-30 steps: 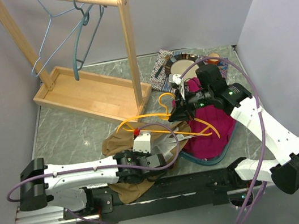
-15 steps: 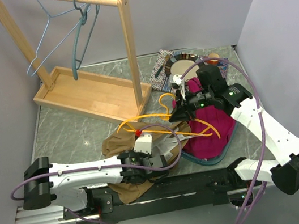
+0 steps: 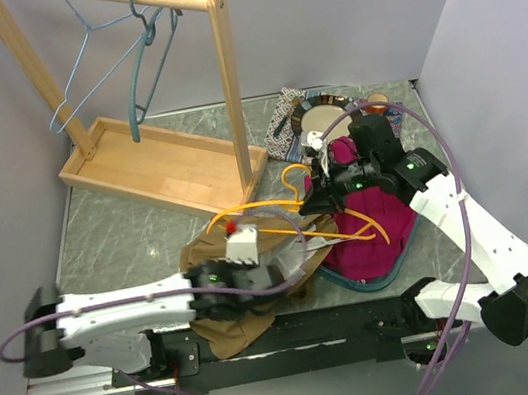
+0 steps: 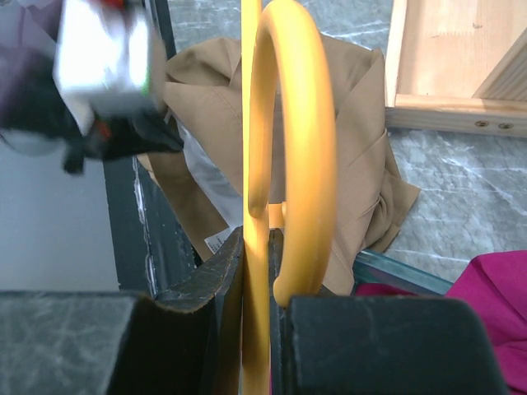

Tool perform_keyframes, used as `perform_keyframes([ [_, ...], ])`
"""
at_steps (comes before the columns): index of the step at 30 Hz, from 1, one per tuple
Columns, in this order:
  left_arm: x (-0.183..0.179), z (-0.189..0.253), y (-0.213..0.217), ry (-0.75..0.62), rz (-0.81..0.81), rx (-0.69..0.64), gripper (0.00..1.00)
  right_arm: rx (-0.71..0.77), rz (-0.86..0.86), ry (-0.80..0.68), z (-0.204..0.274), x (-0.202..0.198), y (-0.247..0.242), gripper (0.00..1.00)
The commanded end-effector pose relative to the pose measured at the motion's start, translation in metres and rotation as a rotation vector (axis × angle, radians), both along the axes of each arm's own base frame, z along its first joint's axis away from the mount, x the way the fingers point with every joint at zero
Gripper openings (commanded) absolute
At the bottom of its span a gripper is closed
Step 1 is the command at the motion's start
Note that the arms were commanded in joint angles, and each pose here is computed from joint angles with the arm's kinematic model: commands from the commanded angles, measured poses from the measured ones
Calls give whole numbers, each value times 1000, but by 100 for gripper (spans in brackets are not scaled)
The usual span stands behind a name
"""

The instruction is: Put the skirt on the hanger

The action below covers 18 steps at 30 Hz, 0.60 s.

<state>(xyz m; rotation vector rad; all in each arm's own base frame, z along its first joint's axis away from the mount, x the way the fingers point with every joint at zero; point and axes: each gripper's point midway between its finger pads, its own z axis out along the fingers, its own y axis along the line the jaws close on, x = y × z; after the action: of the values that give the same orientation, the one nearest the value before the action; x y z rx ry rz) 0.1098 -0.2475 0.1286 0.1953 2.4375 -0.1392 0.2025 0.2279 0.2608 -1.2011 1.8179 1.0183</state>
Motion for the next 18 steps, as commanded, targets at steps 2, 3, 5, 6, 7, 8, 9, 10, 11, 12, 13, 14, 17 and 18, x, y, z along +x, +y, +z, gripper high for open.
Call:
perform_keyframes([
  [2, 33, 53, 0, -54, 32, -304, 1, 35, 4, -83, 19, -2, -4, 0],
  [3, 37, 59, 2, -59, 28, -340, 1, 37, -1, -91, 21, -2, -4, 0],
  [5, 44, 70, 8, -61, 43, -448, 1, 41, -11, -93, 21, -2, -6, 0],
  [6, 50, 65, 16, -60, 66, -451, 1, 47, -13, -104, 23, -2, -7, 0],
  [7, 48, 72, 19, -58, 60, -491, 1, 51, -16, -108, 24, -2, -7, 0],
  [8, 49, 72, 23, -61, 69, -497, 1, 52, -24, -108, 25, -2, -9, 0],
  [9, 51, 67, 29, -58, 86, -490, 1, 55, -23, -109, 26, -2, -9, 0],
  [10, 50, 69, 33, -63, 92, -504, 1, 59, -23, -111, 27, -2, -9, 0],
  [11, 51, 68, 35, -62, 102, -506, 1, 60, -27, -109, 27, -2, -10, 0],
  [12, 52, 65, 38, -64, 113, -509, 1, 62, -23, -110, 28, -3, -10, 0],
  [13, 51, 68, 40, -69, 116, -525, 1, 66, -9, -106, 28, -5, -10, 0],
  [14, 52, 69, 41, -74, 123, -539, 1, 66, 0, -110, 28, -7, -10, 0],
  [17, 55, 70, 50, -94, 164, -561, 1, 67, 15, -110, 27, -10, -10, 0],
  [18, 57, 72, 53, -104, 177, -571, 1, 65, 18, -111, 27, -13, -11, 0],
])
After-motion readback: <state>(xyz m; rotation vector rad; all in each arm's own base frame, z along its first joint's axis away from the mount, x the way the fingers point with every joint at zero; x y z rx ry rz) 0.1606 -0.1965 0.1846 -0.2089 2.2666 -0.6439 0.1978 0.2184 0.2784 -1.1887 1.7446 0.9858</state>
